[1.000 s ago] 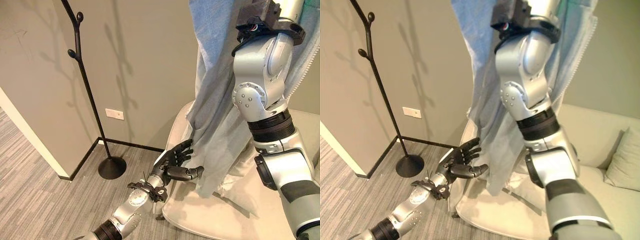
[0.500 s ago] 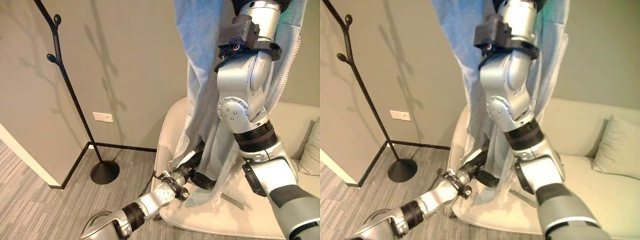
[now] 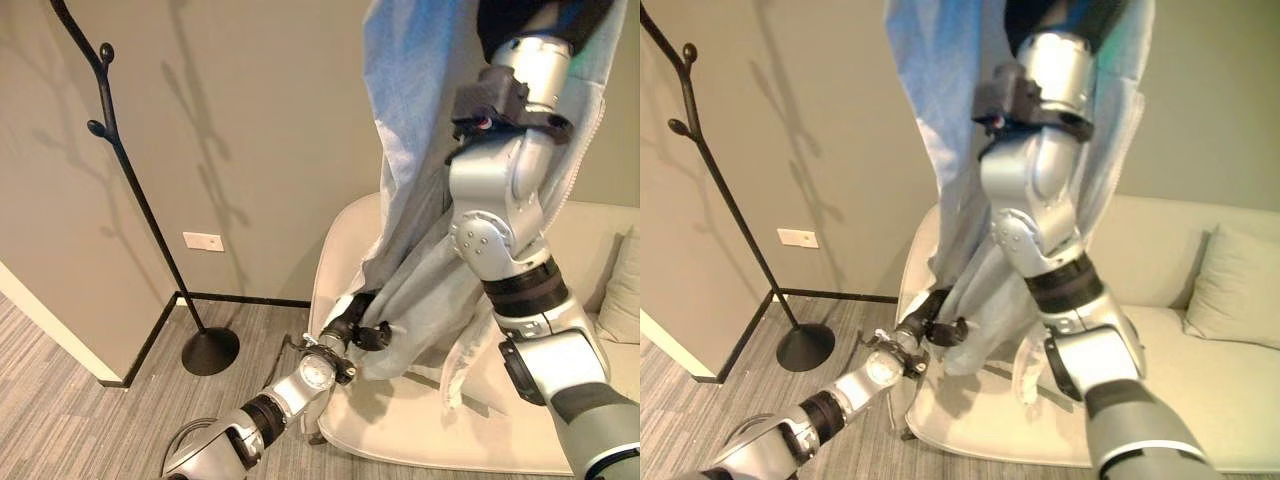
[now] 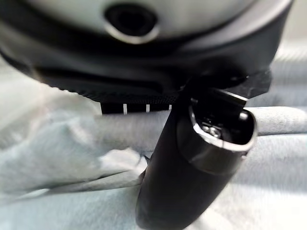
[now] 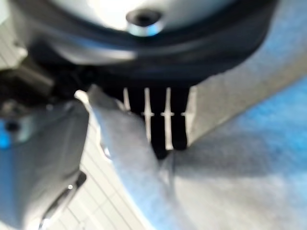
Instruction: Hang the clothes on the sofa on the clothes rack.
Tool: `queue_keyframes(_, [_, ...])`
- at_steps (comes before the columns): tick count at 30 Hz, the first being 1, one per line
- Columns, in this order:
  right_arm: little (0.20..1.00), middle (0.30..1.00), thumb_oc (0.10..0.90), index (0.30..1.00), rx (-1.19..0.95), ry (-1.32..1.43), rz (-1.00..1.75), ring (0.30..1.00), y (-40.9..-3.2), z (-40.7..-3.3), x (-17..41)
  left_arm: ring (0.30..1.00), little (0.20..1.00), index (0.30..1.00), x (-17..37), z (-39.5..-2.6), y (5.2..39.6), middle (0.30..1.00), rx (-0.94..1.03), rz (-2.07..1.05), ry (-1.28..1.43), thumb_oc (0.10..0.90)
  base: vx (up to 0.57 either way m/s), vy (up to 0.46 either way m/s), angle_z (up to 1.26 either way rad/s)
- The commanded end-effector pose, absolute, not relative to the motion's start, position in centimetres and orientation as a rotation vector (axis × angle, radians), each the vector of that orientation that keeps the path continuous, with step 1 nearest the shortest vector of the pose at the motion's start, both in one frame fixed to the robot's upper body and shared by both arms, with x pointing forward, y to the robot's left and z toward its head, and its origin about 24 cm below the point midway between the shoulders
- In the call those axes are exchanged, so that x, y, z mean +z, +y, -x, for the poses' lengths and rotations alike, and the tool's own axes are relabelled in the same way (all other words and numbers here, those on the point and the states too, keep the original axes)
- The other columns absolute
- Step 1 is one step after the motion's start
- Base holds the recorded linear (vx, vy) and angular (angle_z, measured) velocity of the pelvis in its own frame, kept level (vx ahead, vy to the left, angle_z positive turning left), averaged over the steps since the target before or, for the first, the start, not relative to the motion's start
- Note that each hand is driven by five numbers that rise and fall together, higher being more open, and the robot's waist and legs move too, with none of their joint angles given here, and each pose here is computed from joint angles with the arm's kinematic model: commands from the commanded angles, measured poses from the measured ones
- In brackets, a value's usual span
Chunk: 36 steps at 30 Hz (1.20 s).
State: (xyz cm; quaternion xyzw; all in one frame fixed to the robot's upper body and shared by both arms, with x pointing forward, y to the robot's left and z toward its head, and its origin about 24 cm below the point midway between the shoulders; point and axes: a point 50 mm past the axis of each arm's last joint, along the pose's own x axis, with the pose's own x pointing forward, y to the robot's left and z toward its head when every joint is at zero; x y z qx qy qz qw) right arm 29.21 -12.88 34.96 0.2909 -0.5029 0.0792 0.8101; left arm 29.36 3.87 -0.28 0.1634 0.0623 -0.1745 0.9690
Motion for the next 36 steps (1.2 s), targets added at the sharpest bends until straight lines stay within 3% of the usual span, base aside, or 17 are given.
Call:
queue_keyframes(1, [0.3, 0.3, 0.4, 0.3, 0.173, -1.263, -0.536, 0.3, -14.7, -26.9, 37.8, 0.3, 0.3, 0.3, 5.8, -32.3, 3.7, 0.3, -0.177, -0.185, -0.117, 0.4, -0.03, -0.077, 0.17])
queue_keyframes(5, [0.3, 0.3, 0.4, 0.3, 0.16, -1.28, -0.481, 0.3, -15.7, -26.1, 36.7, 0.3, 0.3, 0.3, 7.6, -32.7, 8.0, 0.3, -0.008, -0.158, -0.201, 0.4, -0.04, -0.088, 0.1])
queue_keyframes(9, [0.3, 0.3, 0.4, 0.3, 0.12, -1.31, -0.472, 0.3, -17.5, -24.3, 33.4, 0.3, 0.3, 0.3, 12.0, -30.3, 20.1, 0.3, 0.494, -0.347, -0.452, 0.4, -0.11, -0.209, 0.23])
queue_keyframes(15, [0.3, 0.3, 0.4, 0.3, 0.078, -1.365, -0.431, 0.3, -18.6, -22.5, 31.9, 0.3, 0.3, 0.3, 16.4, -25.7, 26.6, 0.3, 0.825, -0.617, -0.692, 0.4, -0.15, -0.109, 0.12])
queue_keyframes(18, [0.3, 0.3, 0.4, 0.3, -0.013, -1.402, -0.347, 0.3, -19.5, -21.5, 31.2, 0.3, 0.3, 0.3, 19.1, -24.1, 27.4, 0.3, 0.916, -0.694, -0.843, 0.4, -0.24, 0.026, 0.51])
queue_keyframes(21, [0.3, 0.3, 0.4, 0.3, 0.083, -1.329, -0.352, 0.3, -18.4, -21.1, 29.4, 0.3, 0.3, 0.3, 21.1, -21.7, 28.0, 0.3, 1.018, -0.738, -0.978, 0.4, -0.07, 0.163, 0.39])
queue_keyframes(24, [0.3, 0.3, 0.4, 0.3, 0.114, -1.259, -0.32, 0.3, -18.1, -21.2, 28.2, 0.3, 0.3, 0.3, 21.8, -21.9, 27.8, 0.3, 1.032, -0.76, -1.028, 0.4, -0.02, 0.309, -0.11])
queue_keyframes(36, [0.3, 0.3, 0.4, 0.3, -0.189, -1.133, -0.183, 0.3, -19.3, -20.2, 23.8, 0.3, 0.3, 0.3, 22.5, -25.3, 23.1, 0.3, 0.854, -0.76, -1.179, 0.4, 0.07, 0.64, 0.32])
